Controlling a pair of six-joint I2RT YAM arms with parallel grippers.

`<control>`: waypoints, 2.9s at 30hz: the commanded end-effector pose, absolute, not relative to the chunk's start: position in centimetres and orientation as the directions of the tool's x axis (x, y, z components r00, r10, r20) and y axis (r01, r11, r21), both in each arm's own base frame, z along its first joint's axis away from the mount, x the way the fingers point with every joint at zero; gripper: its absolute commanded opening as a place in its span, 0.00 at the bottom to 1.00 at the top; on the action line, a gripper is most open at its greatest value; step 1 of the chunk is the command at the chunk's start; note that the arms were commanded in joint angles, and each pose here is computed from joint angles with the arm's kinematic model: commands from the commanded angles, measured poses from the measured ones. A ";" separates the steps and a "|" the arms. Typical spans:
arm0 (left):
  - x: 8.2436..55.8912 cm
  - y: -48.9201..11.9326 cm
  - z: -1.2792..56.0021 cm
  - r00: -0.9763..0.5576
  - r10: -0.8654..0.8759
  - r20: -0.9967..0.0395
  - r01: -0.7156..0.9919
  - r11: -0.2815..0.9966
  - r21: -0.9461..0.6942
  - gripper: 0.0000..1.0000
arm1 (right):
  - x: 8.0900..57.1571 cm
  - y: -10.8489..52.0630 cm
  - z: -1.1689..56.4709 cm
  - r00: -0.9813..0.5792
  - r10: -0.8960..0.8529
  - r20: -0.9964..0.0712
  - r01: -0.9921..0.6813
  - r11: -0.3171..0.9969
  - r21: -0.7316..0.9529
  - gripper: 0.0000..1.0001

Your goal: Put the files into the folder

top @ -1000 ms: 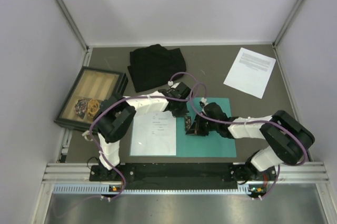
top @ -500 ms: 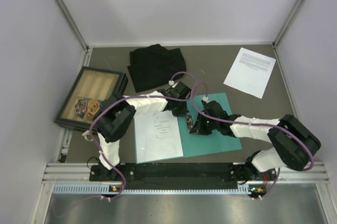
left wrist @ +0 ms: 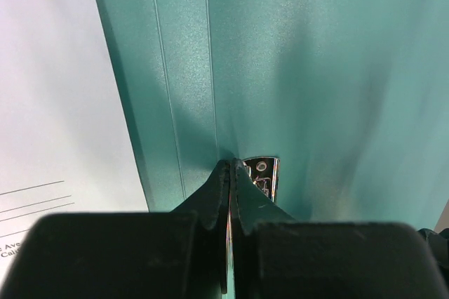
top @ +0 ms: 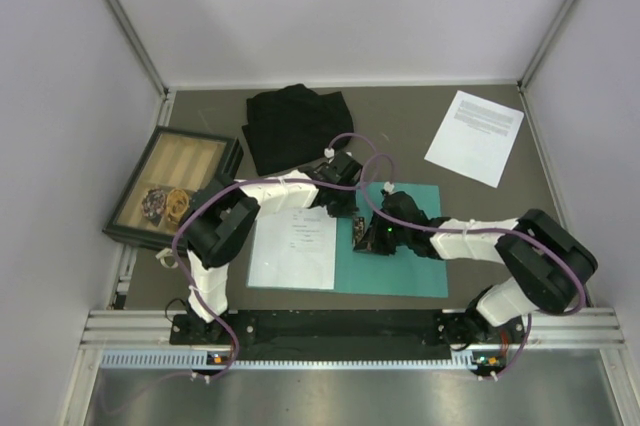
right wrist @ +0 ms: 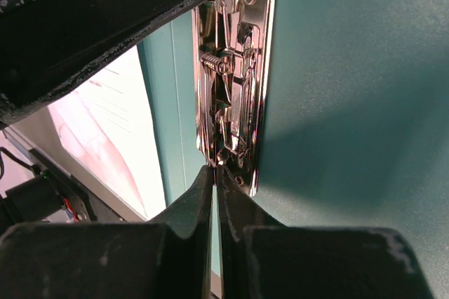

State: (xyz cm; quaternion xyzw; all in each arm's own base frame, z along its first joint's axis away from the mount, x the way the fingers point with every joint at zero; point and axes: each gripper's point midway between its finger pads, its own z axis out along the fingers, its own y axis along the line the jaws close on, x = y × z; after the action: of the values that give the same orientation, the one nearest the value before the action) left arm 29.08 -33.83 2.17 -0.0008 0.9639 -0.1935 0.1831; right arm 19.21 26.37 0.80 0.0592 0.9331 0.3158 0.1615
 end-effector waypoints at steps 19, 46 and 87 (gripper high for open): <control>26.7 -29.5 -3.2 -0.964 0.025 -0.264 0.080 0.977 -0.199 0.00 | 17.8 22.3 -0.6 -0.960 0.192 -0.203 0.069 0.865 0.497 0.00; 26.7 -28.8 -3.9 -0.971 0.073 -0.227 0.128 0.962 -0.239 0.00 | 18.2 21.7 -1.0 -0.942 0.328 -0.067 0.227 0.772 0.593 0.00; 25.5 -30.8 -1.4 -0.954 -0.166 -0.251 -0.126 0.978 -0.167 0.26 | 20.1 23.2 1.8 -0.936 0.307 -0.175 0.165 0.817 0.553 0.00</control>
State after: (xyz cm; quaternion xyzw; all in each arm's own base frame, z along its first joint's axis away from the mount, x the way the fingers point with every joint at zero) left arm 29.18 -34.46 2.35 -0.0626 0.9648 -0.1718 0.1889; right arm 20.18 23.72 2.08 0.1180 0.9378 0.3027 0.1223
